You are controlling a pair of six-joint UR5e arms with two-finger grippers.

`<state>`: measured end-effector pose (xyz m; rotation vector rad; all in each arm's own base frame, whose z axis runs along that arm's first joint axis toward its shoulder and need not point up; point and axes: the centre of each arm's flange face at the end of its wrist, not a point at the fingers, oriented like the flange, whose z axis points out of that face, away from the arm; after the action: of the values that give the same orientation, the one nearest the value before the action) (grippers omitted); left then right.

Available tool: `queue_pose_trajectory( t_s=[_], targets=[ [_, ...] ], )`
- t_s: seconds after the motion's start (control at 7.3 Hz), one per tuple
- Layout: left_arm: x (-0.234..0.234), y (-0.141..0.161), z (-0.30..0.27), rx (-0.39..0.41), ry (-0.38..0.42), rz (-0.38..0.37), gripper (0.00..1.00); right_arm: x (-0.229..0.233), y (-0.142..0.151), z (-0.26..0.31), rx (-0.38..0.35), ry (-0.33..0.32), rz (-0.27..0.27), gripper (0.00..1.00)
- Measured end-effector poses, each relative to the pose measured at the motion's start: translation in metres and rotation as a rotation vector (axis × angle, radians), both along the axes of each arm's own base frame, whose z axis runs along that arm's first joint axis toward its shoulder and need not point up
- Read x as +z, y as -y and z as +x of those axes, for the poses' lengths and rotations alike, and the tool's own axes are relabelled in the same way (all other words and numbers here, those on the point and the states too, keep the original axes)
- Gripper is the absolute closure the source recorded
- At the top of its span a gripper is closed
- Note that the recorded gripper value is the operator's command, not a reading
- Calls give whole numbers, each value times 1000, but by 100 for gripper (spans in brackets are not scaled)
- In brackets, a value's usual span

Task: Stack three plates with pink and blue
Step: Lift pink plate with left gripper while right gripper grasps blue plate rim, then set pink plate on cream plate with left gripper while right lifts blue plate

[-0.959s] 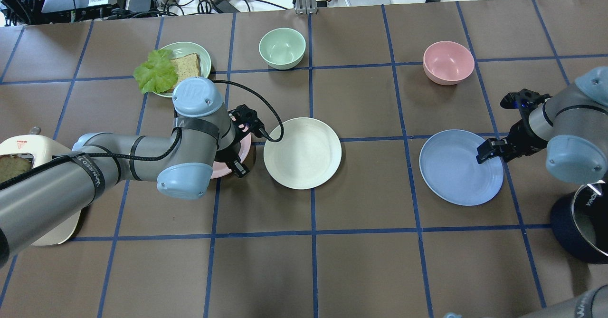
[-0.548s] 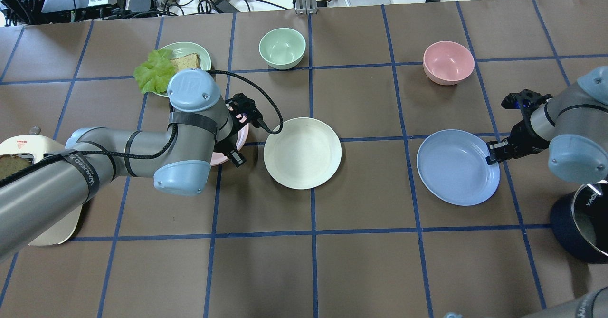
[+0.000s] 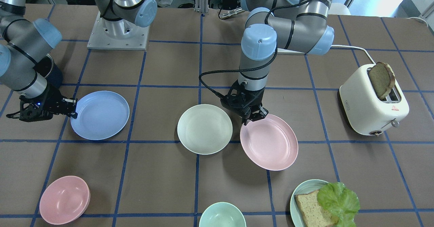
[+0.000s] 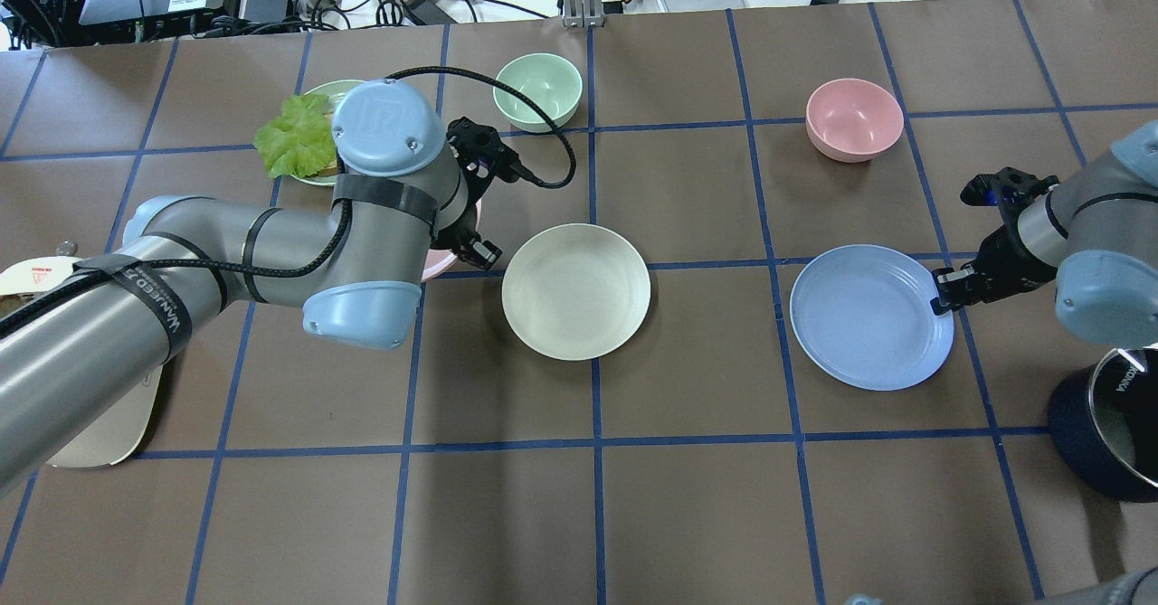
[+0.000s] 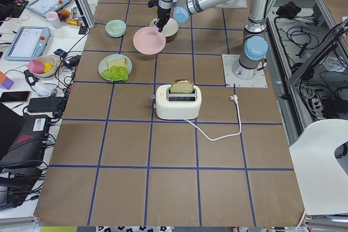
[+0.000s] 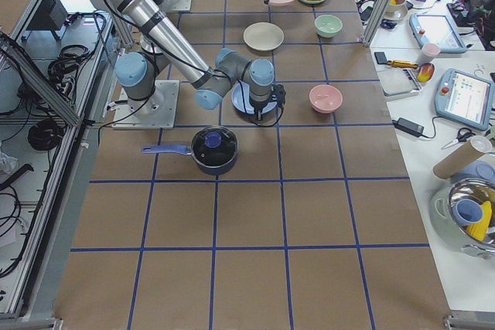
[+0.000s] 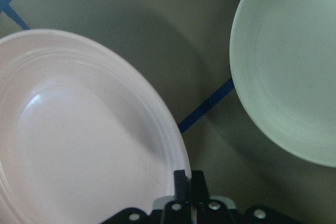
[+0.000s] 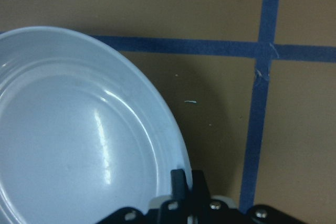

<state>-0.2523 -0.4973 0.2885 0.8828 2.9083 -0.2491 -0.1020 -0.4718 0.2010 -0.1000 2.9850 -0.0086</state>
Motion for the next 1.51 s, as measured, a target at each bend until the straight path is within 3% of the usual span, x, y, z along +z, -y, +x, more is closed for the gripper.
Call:
queue_pose_trajectory(
  t_s=[0.41, 0.82, 0.96, 1.1, 1.51],
  targets=[
    [27, -8, -104, 173, -28, 76, 100, 26, 15, -9, -2, -9, 7, 100],
    [-17, -34, -189, 277, -8, 123, 100, 50, 28, -14, -5, -8, 20, 100],
    [-31, -38, -200, 289, 2, 132, 12, 55, 29, -13, -8, -10, 20, 100],
    [-41, -39, -205, 290, 10, 139, 0, 60, 28, -12, -19, -11, 14, 100],
    [-24, -28, -196, 291, -10, 105, 0, 70, 29, -4, -87, -7, 4, 100]
  ],
)
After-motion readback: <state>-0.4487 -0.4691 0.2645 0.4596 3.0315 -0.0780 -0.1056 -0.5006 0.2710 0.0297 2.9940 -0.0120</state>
